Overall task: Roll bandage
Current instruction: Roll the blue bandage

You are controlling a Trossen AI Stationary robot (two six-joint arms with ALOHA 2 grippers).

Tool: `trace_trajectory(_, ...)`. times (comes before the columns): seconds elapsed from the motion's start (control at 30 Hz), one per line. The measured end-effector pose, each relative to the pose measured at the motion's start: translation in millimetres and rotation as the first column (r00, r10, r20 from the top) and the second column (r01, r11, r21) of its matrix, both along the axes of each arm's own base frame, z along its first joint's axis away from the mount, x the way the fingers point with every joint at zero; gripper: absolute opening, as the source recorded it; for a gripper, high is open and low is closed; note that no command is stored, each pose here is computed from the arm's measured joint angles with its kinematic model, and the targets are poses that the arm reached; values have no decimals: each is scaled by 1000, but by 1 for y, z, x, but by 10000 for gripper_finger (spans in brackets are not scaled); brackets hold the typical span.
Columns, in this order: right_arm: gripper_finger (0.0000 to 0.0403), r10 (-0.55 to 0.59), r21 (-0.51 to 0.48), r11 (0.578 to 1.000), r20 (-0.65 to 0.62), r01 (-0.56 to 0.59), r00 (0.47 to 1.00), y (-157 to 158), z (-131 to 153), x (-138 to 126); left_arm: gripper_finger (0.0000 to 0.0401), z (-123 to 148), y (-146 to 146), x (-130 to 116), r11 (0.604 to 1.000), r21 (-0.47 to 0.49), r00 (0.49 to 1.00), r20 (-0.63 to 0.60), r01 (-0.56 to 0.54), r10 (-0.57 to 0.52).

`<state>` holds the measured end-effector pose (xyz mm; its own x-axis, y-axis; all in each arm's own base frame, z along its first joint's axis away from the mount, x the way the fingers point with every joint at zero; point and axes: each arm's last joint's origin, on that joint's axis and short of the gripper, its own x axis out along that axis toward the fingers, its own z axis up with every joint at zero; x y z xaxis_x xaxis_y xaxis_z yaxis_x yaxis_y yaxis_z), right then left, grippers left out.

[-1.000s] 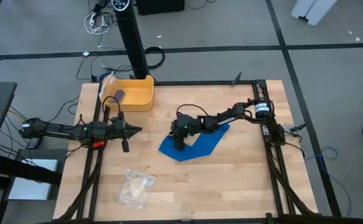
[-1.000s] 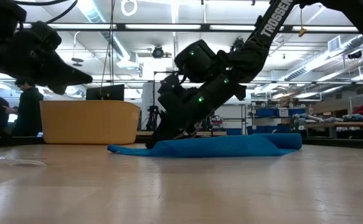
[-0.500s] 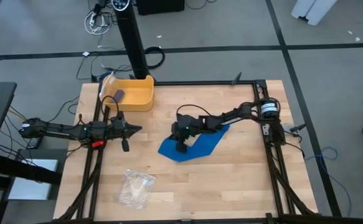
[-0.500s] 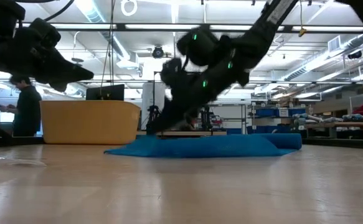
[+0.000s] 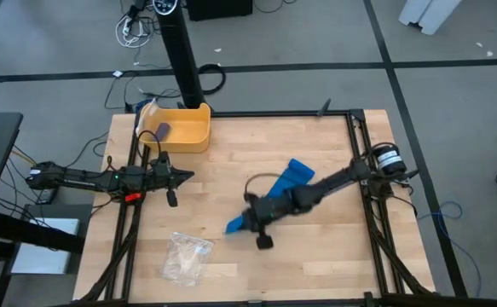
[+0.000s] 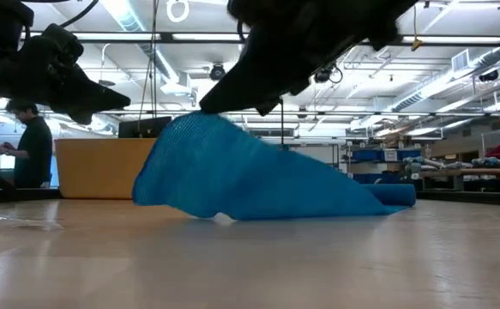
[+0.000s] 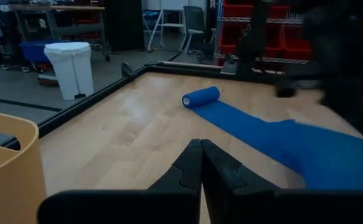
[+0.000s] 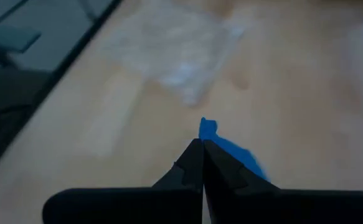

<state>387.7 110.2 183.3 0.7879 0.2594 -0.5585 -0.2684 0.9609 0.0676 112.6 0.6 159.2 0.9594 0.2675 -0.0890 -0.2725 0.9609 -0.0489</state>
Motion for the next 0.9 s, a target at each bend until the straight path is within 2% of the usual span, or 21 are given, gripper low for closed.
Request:
trace_trajectory(0.17, 5, -32, 1, 999, -51, 32, 998, 39, -9, -19, 13, 0, 0, 0, 1000, -4, 1000, 1, 0, 0)
trace_trajectory(0.3, 7, -28, 50, 998, -85, 33, 996, 60, -15, -32, 13, 0, 0, 0, 1000, -7, 1000, 0, -1, 1)
trace_trajectory(0.47, 42, -64, 51, 996, -87, 68, 994, 79, -17, -44, 13, 0, 1, 0, 1000, -5, 1000, 2, -23, 23)
trace_trajectory(0.73, 149, -96, 100, 989, -107, 107, 990, 85, -17, -48, 20, 0, 1, 0, 1000, -5, 1000, -1, -29, 29)
trace_trajectory(0.83, 162, -127, 64, 989, -105, 134, 986, 80, -18, -46, 28, 0, 0, 0, 1000, -29, 1000, 4, 3, -3)
trace_trajectory(0.9, 156, -187, -8, 982, -137, 188, 973, 71, -23, -46, 31, 0, -1, 0, 998, -39, 999, 5, 48, -48)
